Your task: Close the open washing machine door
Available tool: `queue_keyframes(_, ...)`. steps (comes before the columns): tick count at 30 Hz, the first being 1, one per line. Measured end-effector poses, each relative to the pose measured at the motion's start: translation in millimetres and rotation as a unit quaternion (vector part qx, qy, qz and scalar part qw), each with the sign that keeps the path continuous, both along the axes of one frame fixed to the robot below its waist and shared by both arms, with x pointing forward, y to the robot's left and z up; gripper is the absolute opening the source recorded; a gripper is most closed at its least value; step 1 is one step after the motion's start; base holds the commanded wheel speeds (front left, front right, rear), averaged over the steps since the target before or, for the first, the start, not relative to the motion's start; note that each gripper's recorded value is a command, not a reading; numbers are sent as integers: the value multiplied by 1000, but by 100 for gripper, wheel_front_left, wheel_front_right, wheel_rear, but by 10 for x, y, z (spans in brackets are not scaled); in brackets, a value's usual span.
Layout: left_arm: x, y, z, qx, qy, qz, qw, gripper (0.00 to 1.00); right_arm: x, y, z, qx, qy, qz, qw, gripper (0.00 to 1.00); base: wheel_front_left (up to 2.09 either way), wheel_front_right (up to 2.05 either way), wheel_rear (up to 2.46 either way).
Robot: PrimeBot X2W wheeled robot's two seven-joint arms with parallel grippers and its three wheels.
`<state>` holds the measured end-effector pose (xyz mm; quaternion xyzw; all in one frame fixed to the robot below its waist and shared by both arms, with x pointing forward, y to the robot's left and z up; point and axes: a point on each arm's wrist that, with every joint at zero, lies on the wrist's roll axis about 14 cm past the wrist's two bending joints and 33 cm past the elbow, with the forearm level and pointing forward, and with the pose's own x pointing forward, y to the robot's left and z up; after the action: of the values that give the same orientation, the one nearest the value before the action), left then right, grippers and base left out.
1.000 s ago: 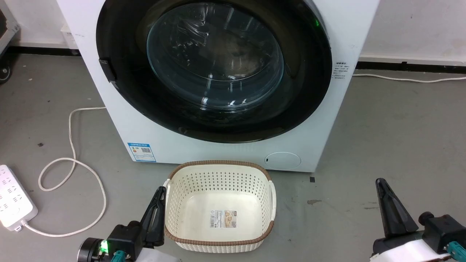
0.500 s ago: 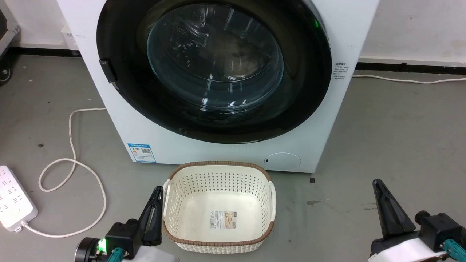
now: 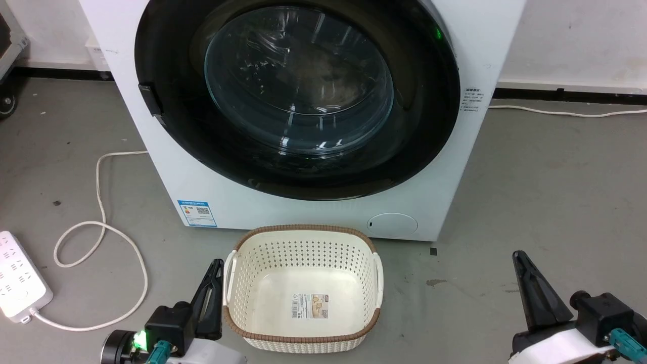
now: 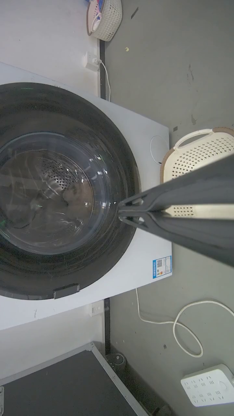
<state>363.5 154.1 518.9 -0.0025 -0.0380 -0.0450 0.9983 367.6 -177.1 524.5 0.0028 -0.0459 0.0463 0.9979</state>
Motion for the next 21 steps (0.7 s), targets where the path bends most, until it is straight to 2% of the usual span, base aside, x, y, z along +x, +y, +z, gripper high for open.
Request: queue_keyframes(21,24,66,17,7,11,12,1000,0,-2,46,-21,-8,16,5,1000,0,0,0,0)
